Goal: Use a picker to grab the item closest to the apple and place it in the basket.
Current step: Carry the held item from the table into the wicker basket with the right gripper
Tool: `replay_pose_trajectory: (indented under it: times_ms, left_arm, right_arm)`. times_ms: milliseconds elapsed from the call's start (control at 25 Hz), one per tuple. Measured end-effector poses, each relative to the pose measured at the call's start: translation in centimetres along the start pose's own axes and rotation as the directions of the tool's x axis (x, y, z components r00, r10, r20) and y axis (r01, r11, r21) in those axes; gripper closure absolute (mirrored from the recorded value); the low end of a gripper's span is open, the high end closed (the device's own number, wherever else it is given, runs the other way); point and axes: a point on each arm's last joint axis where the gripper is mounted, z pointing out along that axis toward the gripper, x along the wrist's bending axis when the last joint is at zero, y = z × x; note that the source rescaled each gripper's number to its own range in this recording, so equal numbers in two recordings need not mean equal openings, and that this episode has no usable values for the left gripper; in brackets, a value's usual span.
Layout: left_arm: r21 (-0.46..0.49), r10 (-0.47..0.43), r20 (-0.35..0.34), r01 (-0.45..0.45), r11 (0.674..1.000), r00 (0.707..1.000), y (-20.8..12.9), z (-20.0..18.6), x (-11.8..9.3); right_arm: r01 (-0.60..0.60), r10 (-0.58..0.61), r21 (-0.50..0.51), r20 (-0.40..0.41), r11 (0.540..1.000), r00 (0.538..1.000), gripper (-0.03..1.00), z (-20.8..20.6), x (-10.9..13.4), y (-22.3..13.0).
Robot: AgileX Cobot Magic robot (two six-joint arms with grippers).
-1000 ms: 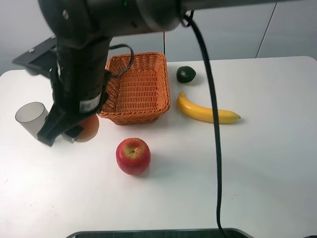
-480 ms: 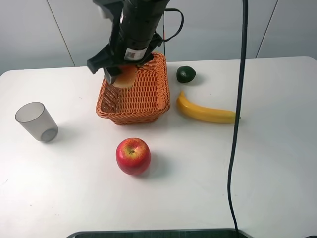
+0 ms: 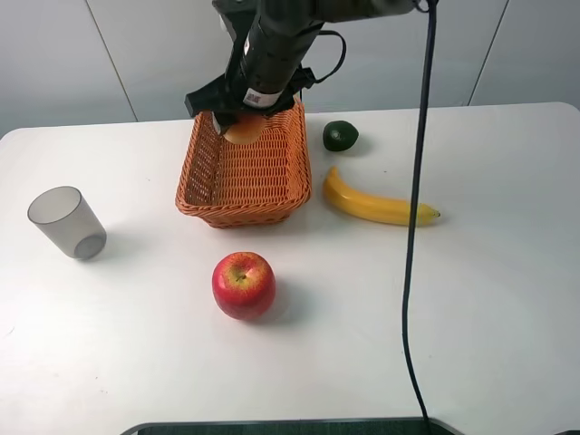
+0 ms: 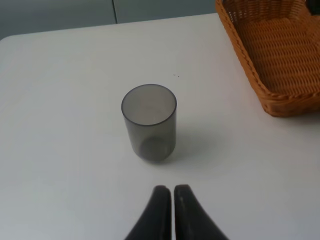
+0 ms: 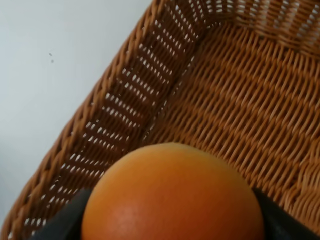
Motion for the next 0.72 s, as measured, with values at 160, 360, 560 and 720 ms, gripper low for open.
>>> replay_pose_trajectory:
  times_ms: [160,360,560,720]
  left_arm:
    - [0.000,0.000,0.000,0.000,1.000,1.000,0.0,0.0,0.0]
    - [0.000,0.000,0.000,0.000,1.000,1.000,0.0,0.0,0.0]
    - [0.000,0.000,0.000,0.000,1.000,1.000,0.0,0.0,0.0]
    - [0.000,0.000,0.000,0.000,1.000,1.000,0.0,0.0,0.0]
  right_arm:
    - [-0.010,0.010,0.029,0.012,1.000,1.000,0.96,2.4,-0.3,-0.9]
    - [-0.014,0.012,0.061,0.021,0.998,1.000,0.96,4.5,-0.5,-1.9]
    - [-0.012,0.011,0.072,0.025,0.997,1.000,0.96,5.1,-0.6,-2.2]
    - [-0.012,0.011,0.065,0.023,0.998,1.000,0.96,5.1,-0.6,-2.1]
